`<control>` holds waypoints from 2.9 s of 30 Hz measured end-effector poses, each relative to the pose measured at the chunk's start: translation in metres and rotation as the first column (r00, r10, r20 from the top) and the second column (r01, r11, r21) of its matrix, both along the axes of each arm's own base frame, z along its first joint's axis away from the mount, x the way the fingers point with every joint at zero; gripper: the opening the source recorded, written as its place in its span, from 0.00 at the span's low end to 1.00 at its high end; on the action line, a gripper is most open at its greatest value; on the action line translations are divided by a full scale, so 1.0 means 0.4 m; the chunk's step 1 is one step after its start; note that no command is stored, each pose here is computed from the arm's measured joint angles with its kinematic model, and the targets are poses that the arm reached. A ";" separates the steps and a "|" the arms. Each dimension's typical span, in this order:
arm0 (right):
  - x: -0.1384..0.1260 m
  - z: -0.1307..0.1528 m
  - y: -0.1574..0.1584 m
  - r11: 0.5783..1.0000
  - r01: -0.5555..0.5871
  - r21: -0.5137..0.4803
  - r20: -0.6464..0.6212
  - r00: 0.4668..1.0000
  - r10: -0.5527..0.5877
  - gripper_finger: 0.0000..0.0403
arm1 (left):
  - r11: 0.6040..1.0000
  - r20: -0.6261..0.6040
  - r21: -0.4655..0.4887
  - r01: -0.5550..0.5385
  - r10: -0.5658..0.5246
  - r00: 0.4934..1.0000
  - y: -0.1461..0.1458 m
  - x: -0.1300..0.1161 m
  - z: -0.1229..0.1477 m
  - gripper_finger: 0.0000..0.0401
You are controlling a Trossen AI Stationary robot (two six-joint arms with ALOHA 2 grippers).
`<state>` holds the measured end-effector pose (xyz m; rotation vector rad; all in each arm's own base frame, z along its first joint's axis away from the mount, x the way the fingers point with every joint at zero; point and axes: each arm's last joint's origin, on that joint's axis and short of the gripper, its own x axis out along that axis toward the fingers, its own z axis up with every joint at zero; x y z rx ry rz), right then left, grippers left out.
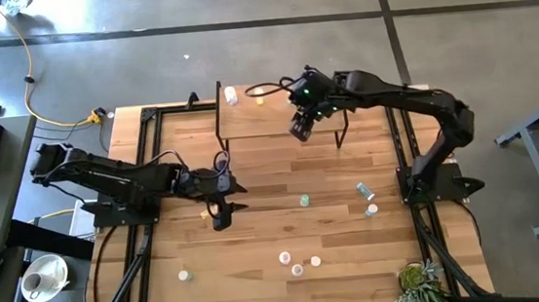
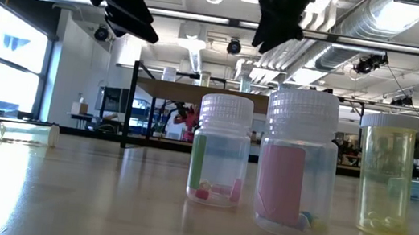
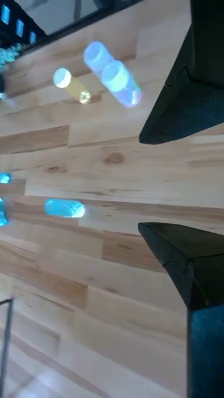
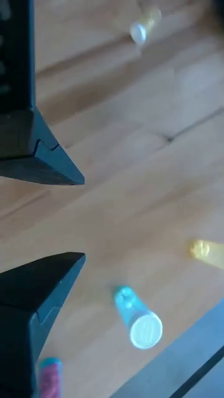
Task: Pick and place medicine bottles onto shelf by color
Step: Put the top white pill bottle on the shelf aligned with the other white pill bottle
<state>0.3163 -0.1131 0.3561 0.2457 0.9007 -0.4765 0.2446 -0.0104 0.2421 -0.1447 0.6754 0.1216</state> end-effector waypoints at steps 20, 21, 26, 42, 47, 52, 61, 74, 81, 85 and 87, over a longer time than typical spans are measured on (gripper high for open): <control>-0.039 0.016 0.243 0.979 -0.202 -0.012 -0.178 0.964 0.197 0.44 | 0.998 -0.163 0.017 -0.060 0.062 0.985 -0.083 -0.083 -0.007 0.52; -0.042 0.014 0.250 0.979 -0.202 -0.013 -0.191 0.962 0.196 0.44 | 0.998 -0.173 0.010 -0.067 0.068 0.983 -0.086 -0.086 -0.008 0.52; -0.053 0.010 0.275 0.981 -0.184 -0.054 -0.245 0.955 0.166 0.44 | 0.993 -0.226 -0.029 -0.110 0.101 0.969 -0.101 -0.102 -0.018 0.52; -0.084 0.002 0.316 0.980 -0.161 -0.117 -0.353 0.929 0.111 0.44 | 0.980 -0.323 -0.131 -0.153 0.104 0.941 -0.182 -0.156 -0.032 0.52; -0.089 0.002 0.339 0.977 -0.174 -0.120 -0.359 0.925 0.121 0.44 | 0.973 -0.343 -0.164 -0.160 0.096 0.934 -0.213 -0.176 -0.035 0.52; -0.094 0.002 0.360 0.974 -0.167 -0.155 -0.356 0.929 0.103 0.44 | 0.970 -0.336 -0.186 -0.158 0.089 0.938 -0.242 -0.193 -0.034 0.52; -0.120 0.001 0.408 0.969 -0.124 -0.212 -0.368 0.929 0.038 0.44 | 0.983 -0.265 -0.119 -0.142 0.106 0.958 -0.264 -0.210 -0.032 0.52; -0.159 0.005 0.494 0.946 -0.081 -0.315 -0.299 0.954 -0.018 0.44 | 0.997 -0.065 -0.003 -0.076 0.076 0.995 -0.273 -0.181 -0.008 0.52; -0.171 -0.014 0.513 0.928 -0.082 -0.364 -0.285 0.958 -0.027 0.44 | 0.994 0.090 0.110 -0.005 -0.005 0.996 -0.286 -0.156 0.020 0.52; -0.204 -0.082 0.505 0.924 -0.054 -0.379 -0.314 0.947 -0.074 0.44 | 0.989 0.130 0.144 0.028 -0.047 0.990 -0.296 -0.142 0.026 0.52; -0.216 -0.117 0.506 0.929 -0.040 -0.369 -0.287 0.955 -0.073 0.44 | 0.987 0.143 0.156 0.036 -0.058 0.988 -0.299 -0.134 0.026 0.52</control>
